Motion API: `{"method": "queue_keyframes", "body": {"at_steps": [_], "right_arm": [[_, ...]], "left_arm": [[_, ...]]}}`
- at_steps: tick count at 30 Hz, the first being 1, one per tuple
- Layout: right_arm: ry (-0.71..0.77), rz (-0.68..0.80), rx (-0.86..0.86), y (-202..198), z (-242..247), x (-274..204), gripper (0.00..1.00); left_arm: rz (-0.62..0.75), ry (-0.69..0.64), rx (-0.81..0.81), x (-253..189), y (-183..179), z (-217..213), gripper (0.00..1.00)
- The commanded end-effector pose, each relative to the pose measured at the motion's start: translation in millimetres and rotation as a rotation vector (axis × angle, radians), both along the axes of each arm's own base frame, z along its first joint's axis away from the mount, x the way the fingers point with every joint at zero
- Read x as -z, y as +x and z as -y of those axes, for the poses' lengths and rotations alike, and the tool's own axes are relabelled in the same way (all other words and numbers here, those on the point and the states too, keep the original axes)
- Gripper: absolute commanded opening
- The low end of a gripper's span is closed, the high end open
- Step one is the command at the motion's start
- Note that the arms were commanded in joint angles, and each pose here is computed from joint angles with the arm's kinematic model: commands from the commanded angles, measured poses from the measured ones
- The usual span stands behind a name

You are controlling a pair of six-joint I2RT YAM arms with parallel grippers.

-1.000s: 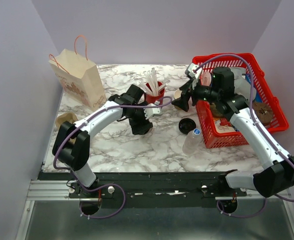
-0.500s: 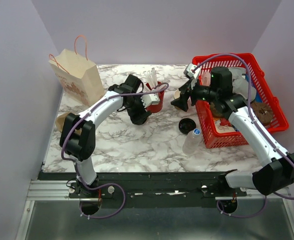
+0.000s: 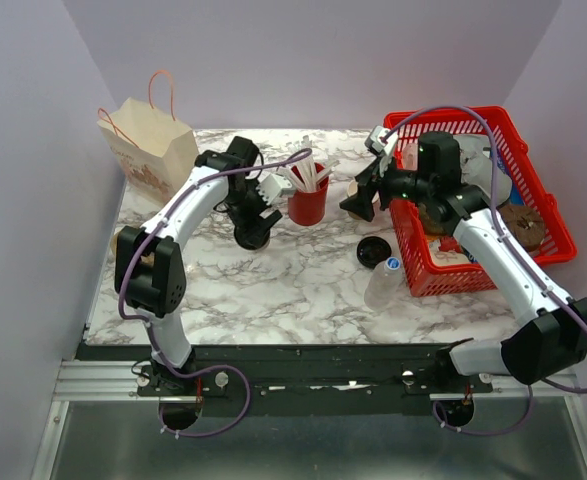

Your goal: Pack the takeout coffee

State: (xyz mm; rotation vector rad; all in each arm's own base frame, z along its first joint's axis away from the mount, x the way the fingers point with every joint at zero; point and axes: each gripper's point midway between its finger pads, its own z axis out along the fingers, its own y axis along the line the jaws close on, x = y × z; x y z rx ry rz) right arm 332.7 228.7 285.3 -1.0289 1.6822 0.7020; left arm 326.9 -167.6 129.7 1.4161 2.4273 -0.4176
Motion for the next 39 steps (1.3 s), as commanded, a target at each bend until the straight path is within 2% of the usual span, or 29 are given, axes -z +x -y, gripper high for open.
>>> {"method": "queue_keyframes", "body": {"at_steps": [1,10,15,16,24,39], "right_arm": [[0.036,-0.005,-0.027,1.9,-6.1,-11.5,0.89],[0.050,-0.032,-0.035,4.3,-10.1,-10.4,0.89],[0.048,-0.033,-0.032,3.9,-9.5,-9.5,0.89],[0.048,-0.033,-0.034,3.7,-9.7,-9.6,0.89],[0.047,-0.031,-0.029,4.9,-9.4,-9.7,0.89],[0.045,-0.027,-0.026,9.5,-10.4,-10.9,0.89]], "left_arm": [[-0.112,0.081,-0.068,-7.6,-23.9,-35.4,0.82],[-0.228,0.092,-0.154,19.3,-30.7,-57.9,0.84],[-0.207,0.082,-0.173,21.8,-23.9,-58.8,0.88],[-0.204,0.080,-0.176,22.1,-23.0,-59.0,0.99],[-0.185,0.095,-0.186,23.2,-17.7,-62.5,0.99],[-0.056,-0.003,-0.151,-18.5,-2.5,-49.8,0.99]]}}
